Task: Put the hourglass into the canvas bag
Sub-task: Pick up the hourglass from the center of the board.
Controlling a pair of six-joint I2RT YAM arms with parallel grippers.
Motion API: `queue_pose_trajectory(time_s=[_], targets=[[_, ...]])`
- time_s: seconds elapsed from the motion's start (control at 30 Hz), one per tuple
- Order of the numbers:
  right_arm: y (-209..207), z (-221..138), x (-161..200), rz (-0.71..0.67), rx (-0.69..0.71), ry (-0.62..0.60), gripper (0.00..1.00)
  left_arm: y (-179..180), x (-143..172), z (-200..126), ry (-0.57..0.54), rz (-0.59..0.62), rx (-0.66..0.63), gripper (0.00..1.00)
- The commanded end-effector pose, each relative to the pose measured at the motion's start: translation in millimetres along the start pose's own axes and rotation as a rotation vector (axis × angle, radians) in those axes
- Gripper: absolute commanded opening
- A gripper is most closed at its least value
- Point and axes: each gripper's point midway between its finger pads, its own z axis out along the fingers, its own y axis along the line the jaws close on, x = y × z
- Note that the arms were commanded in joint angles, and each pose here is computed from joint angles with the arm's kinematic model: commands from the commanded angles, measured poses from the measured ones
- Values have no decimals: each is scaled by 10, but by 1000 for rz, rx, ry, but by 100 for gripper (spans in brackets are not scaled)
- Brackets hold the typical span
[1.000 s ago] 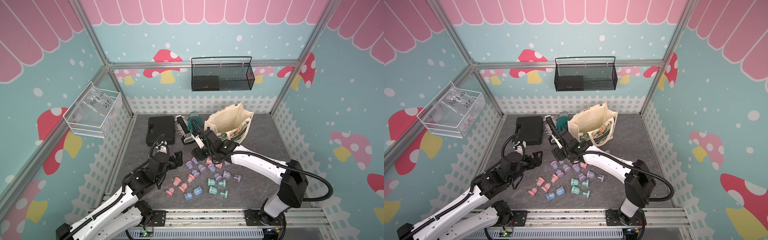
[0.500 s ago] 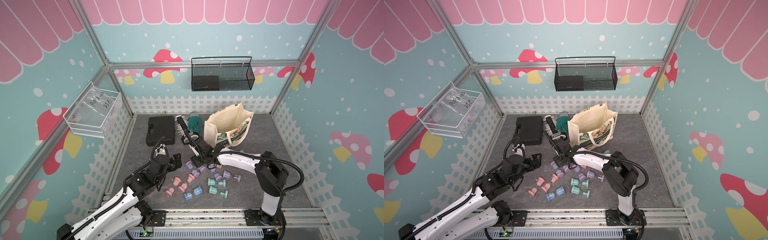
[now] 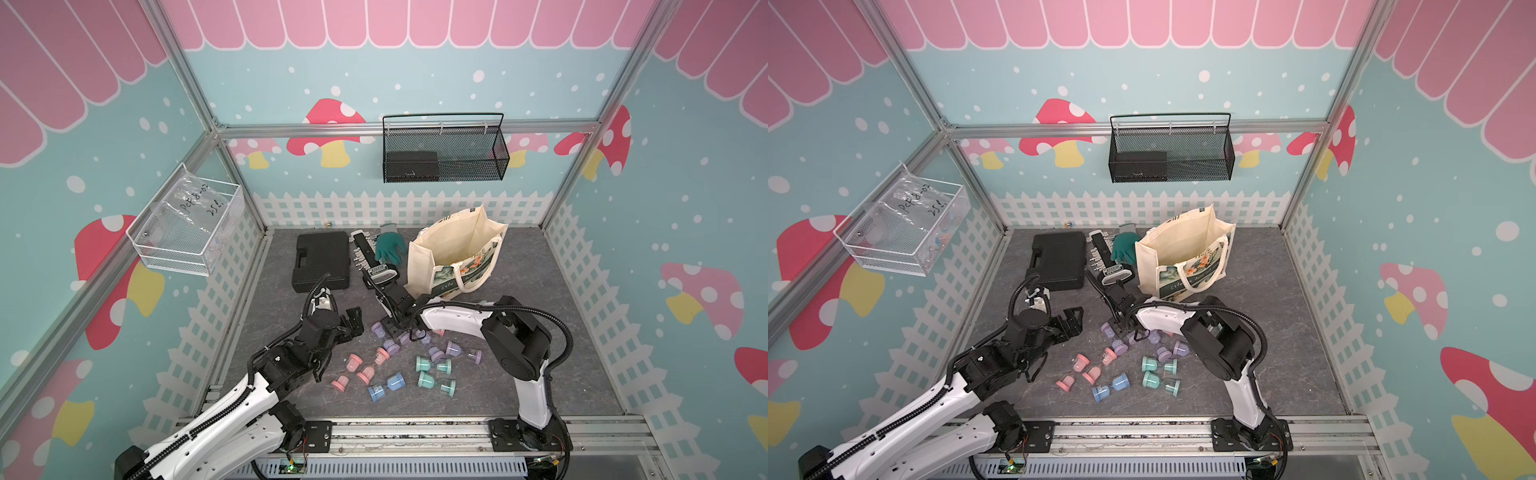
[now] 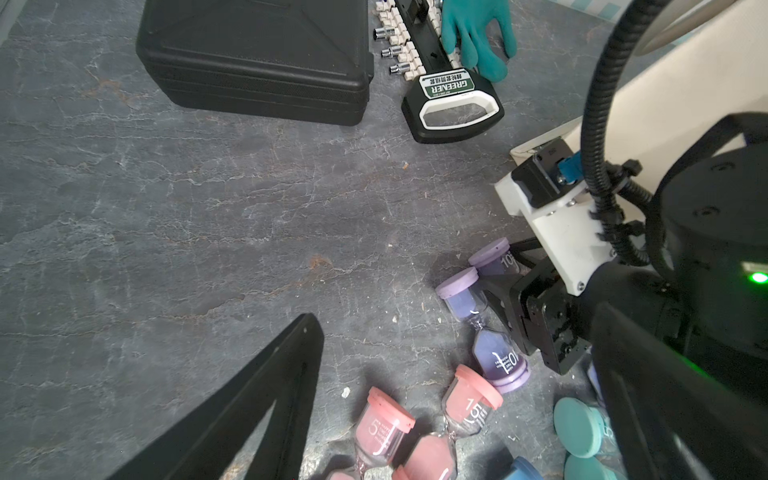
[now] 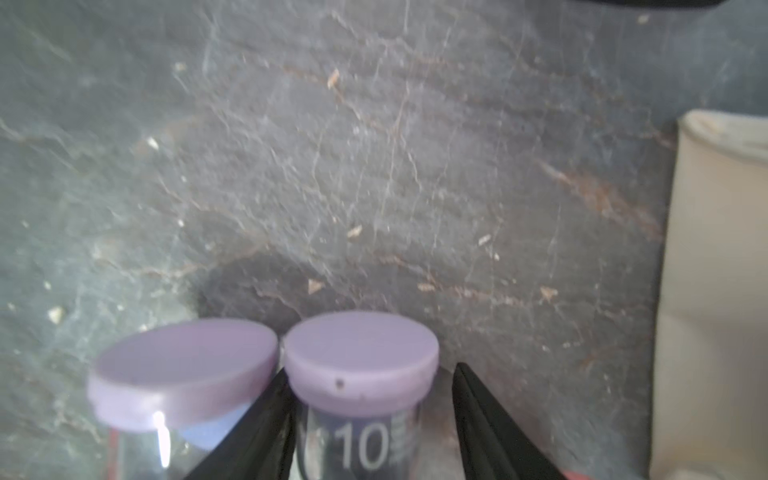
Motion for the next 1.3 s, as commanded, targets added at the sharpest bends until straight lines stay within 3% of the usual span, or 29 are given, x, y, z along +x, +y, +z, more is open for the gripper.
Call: queue_pose_trajectory(time_s=[0.0,0.73,1.27], targets=[[24,89,-71,-19,19,-10,59,15,-57,2,-20,-13,-15,99],[-7,108,-108,-49,41,-16,36,-1,-57,32,-9,-12,-10,99],[50,-468,-539,-26,-29,-165,32,-106,-207,-50,-33,6,18,99]])
